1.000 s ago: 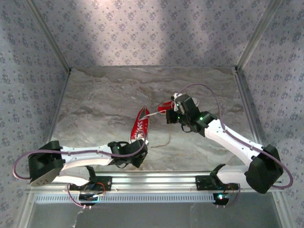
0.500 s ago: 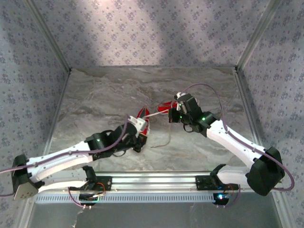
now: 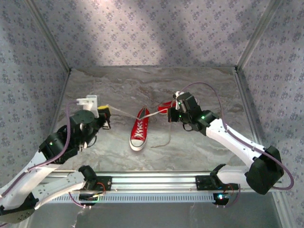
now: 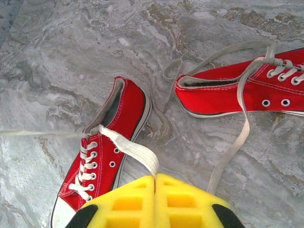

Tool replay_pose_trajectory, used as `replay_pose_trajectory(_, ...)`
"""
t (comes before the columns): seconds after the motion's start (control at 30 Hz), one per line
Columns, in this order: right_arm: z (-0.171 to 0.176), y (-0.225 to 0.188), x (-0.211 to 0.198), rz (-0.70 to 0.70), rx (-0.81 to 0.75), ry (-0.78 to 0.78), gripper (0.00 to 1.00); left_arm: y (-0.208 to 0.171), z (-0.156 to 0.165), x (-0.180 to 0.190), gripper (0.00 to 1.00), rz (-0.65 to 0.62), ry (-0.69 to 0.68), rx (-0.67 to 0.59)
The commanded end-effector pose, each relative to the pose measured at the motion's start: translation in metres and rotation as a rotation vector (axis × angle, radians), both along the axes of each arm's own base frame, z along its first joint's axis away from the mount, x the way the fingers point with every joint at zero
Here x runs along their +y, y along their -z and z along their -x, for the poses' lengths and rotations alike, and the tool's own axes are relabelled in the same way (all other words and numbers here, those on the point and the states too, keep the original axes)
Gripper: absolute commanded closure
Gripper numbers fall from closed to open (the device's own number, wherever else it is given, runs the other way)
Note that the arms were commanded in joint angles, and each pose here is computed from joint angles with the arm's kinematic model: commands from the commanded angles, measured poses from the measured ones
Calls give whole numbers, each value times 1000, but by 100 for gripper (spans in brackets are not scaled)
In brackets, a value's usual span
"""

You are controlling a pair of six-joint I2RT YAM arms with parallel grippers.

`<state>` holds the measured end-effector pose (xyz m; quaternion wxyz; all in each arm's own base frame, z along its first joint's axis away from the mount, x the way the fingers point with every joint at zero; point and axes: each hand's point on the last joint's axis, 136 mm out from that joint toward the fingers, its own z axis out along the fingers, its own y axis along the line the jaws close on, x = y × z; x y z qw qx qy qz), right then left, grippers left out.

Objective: Tie the shoes

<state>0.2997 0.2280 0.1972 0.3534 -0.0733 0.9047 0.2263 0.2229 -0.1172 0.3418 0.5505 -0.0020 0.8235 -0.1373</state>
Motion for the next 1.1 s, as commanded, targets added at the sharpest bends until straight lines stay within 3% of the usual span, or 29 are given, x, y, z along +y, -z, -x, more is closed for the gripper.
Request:
replay_pose_trajectory(0.0, -2, -9, 5, 18, -19, -22, 100, -7, -3, 41, 100, -99, -174, -13)
replay_pose_trajectory(0.23, 17, -21, 43, -3, -73, -236, 100, -6, -17, 26, 100, -106, -114, 20)
replay_pose_trajectory(0.43, 43, -32, 91, -8, -113, -439, 100, 9, -34, 9, 100, 23, -39, 90)
replay_pose_trajectory(0.67, 10, -28, 103, -12, -63, -273, 100, 14, -40, 2, 100, 110, 23, 107)
replay_pose_trajectory(1.07, -24, -37, 120, -21, -26, -176, 100, 20, -25, -1, 100, 143, 89, 93)
